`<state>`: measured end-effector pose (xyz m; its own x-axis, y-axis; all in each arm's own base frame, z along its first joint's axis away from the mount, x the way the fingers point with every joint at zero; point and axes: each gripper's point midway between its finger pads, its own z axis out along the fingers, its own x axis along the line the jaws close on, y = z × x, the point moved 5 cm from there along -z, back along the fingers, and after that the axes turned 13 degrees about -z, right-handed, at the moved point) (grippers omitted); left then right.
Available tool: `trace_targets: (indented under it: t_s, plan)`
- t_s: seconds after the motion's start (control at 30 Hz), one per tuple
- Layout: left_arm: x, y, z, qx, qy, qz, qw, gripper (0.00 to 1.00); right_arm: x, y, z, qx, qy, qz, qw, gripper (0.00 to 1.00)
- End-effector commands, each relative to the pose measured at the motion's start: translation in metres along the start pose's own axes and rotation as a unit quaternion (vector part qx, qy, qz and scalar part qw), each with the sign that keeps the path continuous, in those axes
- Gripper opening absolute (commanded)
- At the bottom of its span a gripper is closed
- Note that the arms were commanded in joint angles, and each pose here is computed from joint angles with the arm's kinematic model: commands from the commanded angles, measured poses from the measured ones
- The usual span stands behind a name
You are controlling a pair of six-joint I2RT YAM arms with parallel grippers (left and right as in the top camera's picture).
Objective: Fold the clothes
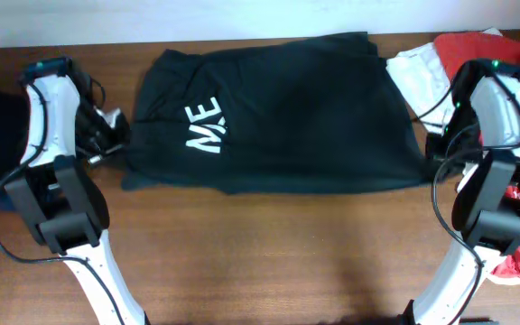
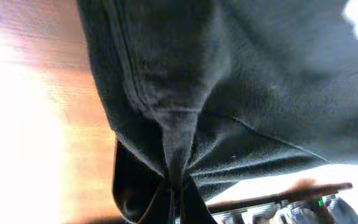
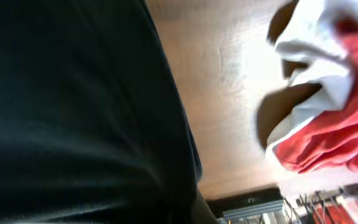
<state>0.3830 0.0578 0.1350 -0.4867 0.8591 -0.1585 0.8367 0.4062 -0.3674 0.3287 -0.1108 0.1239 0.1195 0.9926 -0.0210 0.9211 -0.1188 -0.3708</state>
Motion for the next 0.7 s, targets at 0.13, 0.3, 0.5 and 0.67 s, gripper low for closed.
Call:
trace_targets:
  t_s: [0.13,0.3,0.5,0.67]
  plan:
    - [0.034,-0.057,0.036,0.1,0.052,-0.019,0.993,0.0,-0.02,-0.044,0.015,0.104,-0.085,0.065,0.989,0.04]
    - [0.045,-0.102,-0.013,0.01,0.023,-0.027,0.999,0.0,-0.028,-0.047,0.011,0.087,-0.084,0.115,0.986,0.04]
    - [0.048,-0.146,0.004,0.046,-0.012,-0.038,0.998,0.0,-0.037,-0.064,0.029,0.101,-0.068,0.134,0.984,0.04]
    - [0.057,-0.159,0.033,0.099,-0.003,-0.056,0.994,0.0,-0.025,-0.056,0.056,0.088,-0.021,0.114,0.989,0.04]
